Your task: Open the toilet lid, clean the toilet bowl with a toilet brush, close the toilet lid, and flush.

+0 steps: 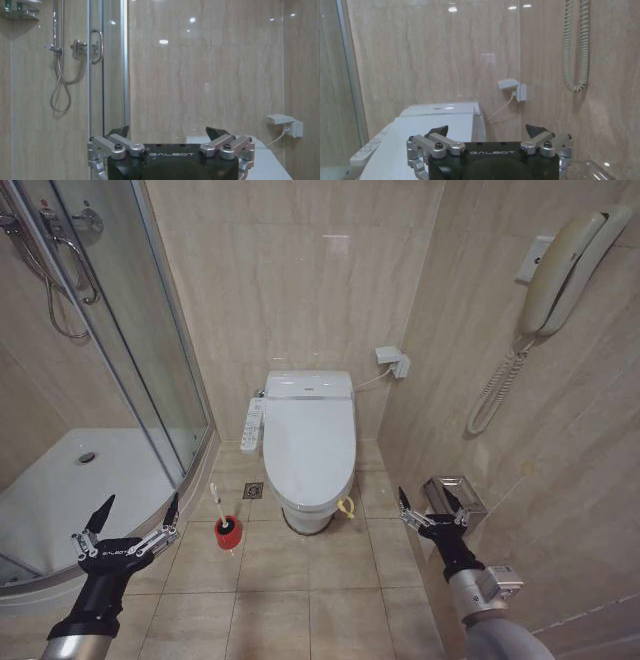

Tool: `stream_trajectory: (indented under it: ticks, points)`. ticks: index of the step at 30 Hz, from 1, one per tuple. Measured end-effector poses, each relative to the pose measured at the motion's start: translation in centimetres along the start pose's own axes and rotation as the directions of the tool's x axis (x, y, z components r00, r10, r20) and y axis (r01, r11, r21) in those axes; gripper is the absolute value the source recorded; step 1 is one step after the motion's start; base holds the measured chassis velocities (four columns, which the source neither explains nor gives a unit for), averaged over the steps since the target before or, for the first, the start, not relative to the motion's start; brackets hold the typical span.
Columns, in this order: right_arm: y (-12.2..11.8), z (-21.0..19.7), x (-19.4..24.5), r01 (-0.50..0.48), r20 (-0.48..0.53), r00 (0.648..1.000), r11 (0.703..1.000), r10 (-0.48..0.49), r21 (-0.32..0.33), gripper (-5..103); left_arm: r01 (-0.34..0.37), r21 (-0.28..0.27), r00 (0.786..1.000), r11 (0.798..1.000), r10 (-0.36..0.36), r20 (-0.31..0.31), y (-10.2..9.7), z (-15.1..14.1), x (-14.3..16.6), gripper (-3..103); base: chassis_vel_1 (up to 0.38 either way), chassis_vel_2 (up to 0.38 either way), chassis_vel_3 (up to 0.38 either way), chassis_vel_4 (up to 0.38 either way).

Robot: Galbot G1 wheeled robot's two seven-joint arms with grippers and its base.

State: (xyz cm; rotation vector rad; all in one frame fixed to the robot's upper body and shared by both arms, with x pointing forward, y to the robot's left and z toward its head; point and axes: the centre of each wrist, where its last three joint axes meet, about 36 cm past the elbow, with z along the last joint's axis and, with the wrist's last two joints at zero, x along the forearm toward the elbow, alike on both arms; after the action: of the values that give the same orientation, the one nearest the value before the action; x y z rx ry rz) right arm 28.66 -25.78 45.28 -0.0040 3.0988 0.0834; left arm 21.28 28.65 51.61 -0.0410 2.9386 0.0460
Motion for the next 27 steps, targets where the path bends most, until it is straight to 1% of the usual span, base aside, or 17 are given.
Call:
stream_trajectory:
  ticks: [12, 27]
  points:
    - [0.16, 0.24, -0.66, 0.011, 0.006, 1.000, 1.000, -0.011, -0.019, 100, 0.000, 0.000, 1.000, 1.000, 0.000, 0.000, 0.00, 0.00, 0.00, 100, -0.017, 0.008, 0.012, -0.017]
    - [0.43, 0.62, -0.68, 0.015, 0.000, 1.000, 0.999, -0.015, -0.034, 100, 0.000, 0.000, 1.000, 1.000, 0.000, 0.000, 0.00, 0.00, 0.00, 100, -0.139, 0.147, 0.144, -0.148]
